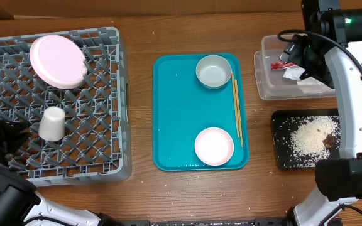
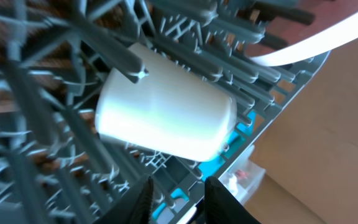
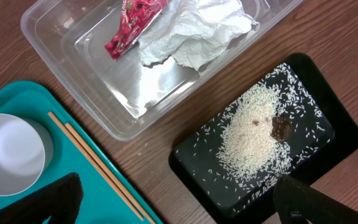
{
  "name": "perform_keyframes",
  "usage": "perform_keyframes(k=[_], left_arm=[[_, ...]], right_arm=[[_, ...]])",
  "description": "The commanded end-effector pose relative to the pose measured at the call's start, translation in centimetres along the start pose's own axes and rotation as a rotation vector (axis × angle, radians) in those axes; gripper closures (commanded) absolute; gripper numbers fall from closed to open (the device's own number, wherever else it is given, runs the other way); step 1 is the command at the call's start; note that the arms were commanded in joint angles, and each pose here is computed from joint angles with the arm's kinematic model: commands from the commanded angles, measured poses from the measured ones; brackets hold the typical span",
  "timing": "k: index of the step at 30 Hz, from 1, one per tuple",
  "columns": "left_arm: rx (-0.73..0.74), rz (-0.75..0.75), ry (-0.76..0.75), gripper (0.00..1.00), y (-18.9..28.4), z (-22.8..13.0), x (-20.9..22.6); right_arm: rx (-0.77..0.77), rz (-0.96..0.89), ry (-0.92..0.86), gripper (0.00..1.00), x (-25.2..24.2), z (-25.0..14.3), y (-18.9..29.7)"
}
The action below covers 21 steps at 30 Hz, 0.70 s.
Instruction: Sort waste into correct bins and load items into the dishwasher
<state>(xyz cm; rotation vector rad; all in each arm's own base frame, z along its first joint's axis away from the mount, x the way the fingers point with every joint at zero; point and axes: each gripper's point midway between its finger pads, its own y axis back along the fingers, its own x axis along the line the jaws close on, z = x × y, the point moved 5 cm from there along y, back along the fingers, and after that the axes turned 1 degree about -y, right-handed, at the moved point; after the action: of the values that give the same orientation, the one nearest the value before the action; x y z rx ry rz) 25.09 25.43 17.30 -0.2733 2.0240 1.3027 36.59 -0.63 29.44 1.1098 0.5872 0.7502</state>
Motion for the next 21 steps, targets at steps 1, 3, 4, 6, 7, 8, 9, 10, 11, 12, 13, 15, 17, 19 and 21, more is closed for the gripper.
perform_keyframes(k=[1, 3, 4, 6, 7, 8, 9, 10, 11, 12, 13, 15, 17, 19, 21], left_arm=[[-0.088, 0.106, -0.05, 0.69, 3.3, 0.4, -1.4], [-0.102, 0.118, -0.066, 0.68, 4.7, 0.0, -2.6], [-0.104, 0.118, -0.081, 0.69, 5.2, -0.3, -3.3], [-0.094, 0.109, -0.155, 0.81, 6.0, -1.3, -5.2], [-0.082, 0.103, -0.195, 0.9, 6.0, -1.8, -5.9], [-0.074, 0.107, -0.233, 0.96, 5.8, -2.1, -6.6], [-0.065, 0.116, -0.265, 0.96, 5.4, -2.4, -7.2], [-0.049, 0.126, -0.291, 0.96, 4.8, -2.8, -7.8], [-0.032, 0.134, -0.314, 0.96, 4.0, -3.1, -8.4], [-0.009, 0.148, -0.35, 0.96, 3.0, -3.6, -9.1], [0.007, 0.173, -0.381, 0.96, 2.0, -3.8, -9.6], [0.027, 0.269, -0.454, 0.96, -0.7, -4.4, -10.7], [0.016, 0.372, -0.455, 0.96, -2.4, -4.7, -11.0], [-0.04, 0.513, -0.427, 0.96, -3.6, -4.5, -10.9], [-0.098, 0.621, -0.409, 0.96, -4.3, -4.2, -10.6]], right_arm=[[-0.035, 0.025, -0.001, 0.0, -0.3, 0.3, 1.3], [-0.035, 0.025, -0.001, 0.0, -0.3, 0.3, 1.3], [-0.035, 0.025, -0.001, 0.0, -0.3, 0.3, 1.3], [-0.035, 0.025, -0.001, 0.0, -0.3, 0.3, 1.3], [-0.034, 0.026, -0.001, 0.0, -0.3, 0.3, 1.3], [-0.034, 0.025, -0.002, 0.0, -0.3, 0.3, 1.3], [-0.035, 0.025, -0.001, 0.0, -0.3, 0.3, 1.3], [-0.035, 0.025, -0.001, 0.0, -0.3, 0.3, 1.3], [-0.035, 0.025, -0.001, 0.0, -0.3, 0.3, 1.3], [-0.035, 0.025, -0.001, 0.0, -0.3, 0.3, 1.3], [-0.034, 0.025, -0.001, 0.0, -0.3, 0.3, 1.3], [-0.035, 0.025, -0.002, 0.0, -0.3, 0.3, 1.3], [-0.035, 0.025, -0.001, 0.0, -0.3, 0.3, 1.3], [-0.034, 0.026, -0.001, 0.0, -0.3, 0.3, 1.3], [-0.035, 0.025, -0.001, 0.0, -0.3, 0.3, 1.3]])
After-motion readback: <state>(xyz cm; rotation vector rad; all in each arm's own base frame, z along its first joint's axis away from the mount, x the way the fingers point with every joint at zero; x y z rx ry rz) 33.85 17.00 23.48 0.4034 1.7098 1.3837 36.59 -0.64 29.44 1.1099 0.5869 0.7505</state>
